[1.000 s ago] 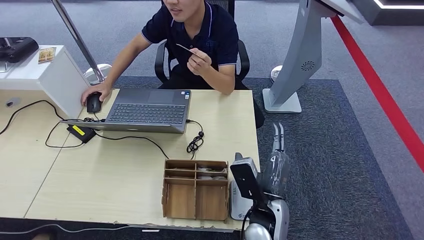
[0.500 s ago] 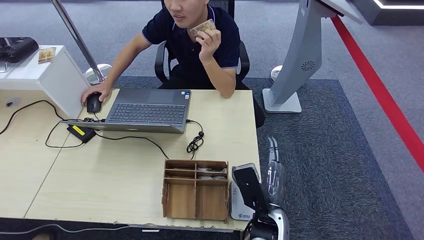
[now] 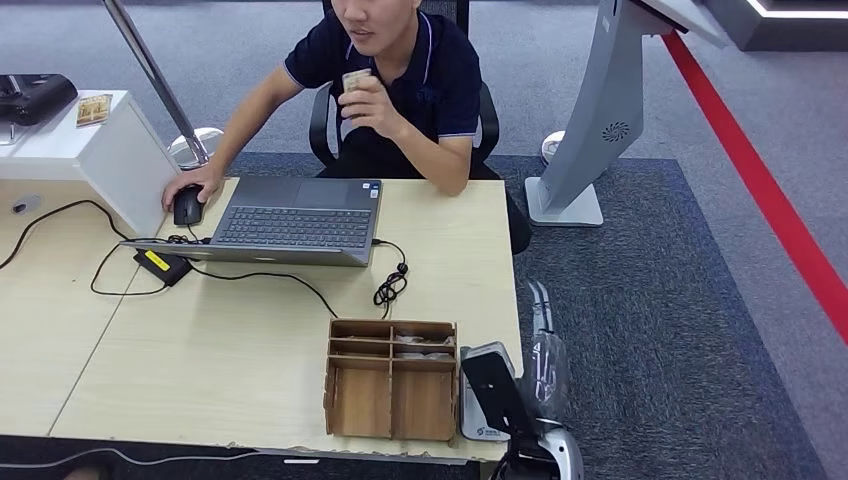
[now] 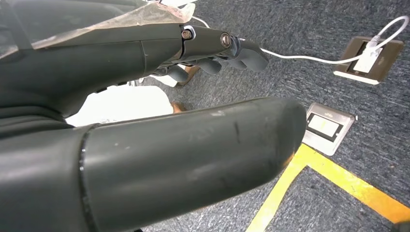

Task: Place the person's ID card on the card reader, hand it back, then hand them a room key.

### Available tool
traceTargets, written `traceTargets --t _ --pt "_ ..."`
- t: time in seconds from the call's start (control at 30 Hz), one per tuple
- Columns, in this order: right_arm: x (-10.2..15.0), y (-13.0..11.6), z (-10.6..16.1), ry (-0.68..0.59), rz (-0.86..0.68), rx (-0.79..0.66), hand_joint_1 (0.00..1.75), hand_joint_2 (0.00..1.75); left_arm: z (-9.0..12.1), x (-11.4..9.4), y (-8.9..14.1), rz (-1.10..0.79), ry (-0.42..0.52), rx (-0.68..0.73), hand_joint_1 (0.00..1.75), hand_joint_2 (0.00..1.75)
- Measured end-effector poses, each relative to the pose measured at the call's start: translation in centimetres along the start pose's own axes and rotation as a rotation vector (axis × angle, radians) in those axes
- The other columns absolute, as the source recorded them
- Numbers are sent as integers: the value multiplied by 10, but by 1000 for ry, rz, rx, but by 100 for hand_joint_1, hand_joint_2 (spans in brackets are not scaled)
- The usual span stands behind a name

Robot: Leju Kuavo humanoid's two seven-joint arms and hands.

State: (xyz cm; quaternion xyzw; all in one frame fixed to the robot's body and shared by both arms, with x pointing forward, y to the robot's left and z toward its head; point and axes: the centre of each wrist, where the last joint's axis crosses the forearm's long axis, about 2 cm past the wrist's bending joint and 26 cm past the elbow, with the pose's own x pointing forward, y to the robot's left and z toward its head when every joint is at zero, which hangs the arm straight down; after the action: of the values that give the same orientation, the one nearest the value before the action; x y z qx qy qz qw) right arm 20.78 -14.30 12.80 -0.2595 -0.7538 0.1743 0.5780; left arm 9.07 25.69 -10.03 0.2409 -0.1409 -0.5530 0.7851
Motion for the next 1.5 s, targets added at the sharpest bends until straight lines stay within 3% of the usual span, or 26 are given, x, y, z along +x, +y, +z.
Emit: traceTargets --t 0.7,1.07,1.5 --pt "-3 19 15 -164 250 52 0 175 0 0 0 -27 -13 10 0 0" --pt "-17 38 11 -189 317 134 0 175 0 2 0 -39 -7 15 0 0" --pt "-16 52 2 -197 334 183 0 175 1 6 0 -56 -22 15 0 0"
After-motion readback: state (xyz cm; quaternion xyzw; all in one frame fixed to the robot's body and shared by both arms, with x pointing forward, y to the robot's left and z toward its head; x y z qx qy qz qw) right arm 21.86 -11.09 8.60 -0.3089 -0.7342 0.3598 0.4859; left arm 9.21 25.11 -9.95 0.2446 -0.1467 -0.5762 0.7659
